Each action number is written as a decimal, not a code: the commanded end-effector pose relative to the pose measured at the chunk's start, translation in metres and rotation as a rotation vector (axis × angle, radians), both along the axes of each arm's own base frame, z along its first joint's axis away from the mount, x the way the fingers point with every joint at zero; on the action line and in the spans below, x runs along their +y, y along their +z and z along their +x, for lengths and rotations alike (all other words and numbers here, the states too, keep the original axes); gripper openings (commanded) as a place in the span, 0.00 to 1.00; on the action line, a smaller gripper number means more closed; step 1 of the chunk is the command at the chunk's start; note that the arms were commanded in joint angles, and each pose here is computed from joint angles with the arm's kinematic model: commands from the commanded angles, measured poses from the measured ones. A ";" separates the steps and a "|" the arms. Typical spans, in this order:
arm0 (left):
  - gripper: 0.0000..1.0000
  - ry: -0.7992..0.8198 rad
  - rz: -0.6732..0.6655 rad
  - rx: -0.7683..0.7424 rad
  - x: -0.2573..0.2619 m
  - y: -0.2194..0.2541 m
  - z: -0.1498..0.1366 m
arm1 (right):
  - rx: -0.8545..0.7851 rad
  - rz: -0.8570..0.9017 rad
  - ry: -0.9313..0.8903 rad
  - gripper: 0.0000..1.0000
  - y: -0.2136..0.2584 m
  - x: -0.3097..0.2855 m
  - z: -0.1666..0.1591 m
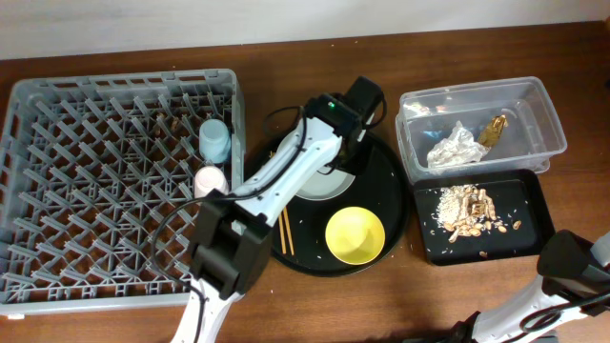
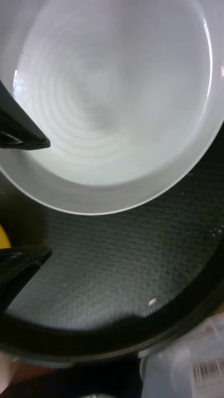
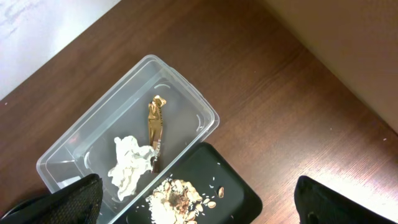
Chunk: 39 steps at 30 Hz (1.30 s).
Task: Sort waste into correct bins and load items into the dishwasher rack
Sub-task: 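Grasp the white plate edge with the left gripper, then stand the white plate upright in the dish rack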
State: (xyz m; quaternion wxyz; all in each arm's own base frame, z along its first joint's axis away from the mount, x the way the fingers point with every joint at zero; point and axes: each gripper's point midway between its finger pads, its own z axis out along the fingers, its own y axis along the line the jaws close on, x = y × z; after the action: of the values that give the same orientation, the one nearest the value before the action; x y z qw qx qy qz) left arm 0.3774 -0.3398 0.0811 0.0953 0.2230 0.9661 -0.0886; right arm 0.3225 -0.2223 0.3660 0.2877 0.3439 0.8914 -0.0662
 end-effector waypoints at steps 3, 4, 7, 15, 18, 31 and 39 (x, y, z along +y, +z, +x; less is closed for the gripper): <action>0.45 -0.051 0.009 -0.026 -0.022 -0.025 0.000 | 0.012 -0.005 -0.008 0.99 -0.001 -0.002 -0.002; 0.45 -0.060 0.011 -0.031 -0.026 -0.028 -0.002 | 0.012 -0.005 -0.008 0.99 -0.001 -0.002 -0.002; 0.45 -0.019 0.099 -0.105 -0.025 -0.042 0.004 | 0.011 -0.005 -0.008 0.99 -0.001 -0.002 -0.002; 0.38 -0.001 0.219 -0.088 -0.012 -0.094 0.004 | 0.012 -0.005 -0.008 0.99 -0.001 -0.002 -0.002; 0.07 -0.003 0.229 -0.079 -0.011 -0.101 0.003 | 0.012 -0.005 -0.008 0.99 -0.001 -0.002 -0.002; 0.01 0.079 -0.211 -0.375 0.067 0.243 0.038 | 0.012 -0.005 -0.008 0.99 -0.001 -0.002 -0.002; 0.01 0.169 -0.850 -0.173 0.261 0.288 0.062 | 0.012 -0.005 -0.008 0.99 -0.001 -0.002 -0.002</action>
State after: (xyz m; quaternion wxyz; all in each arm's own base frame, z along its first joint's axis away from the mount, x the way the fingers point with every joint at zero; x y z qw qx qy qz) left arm 0.4402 -0.1068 0.3561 0.2619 0.0762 0.9018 -0.3352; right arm 0.3221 -0.2227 0.3659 0.2871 0.3441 0.8914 -0.0679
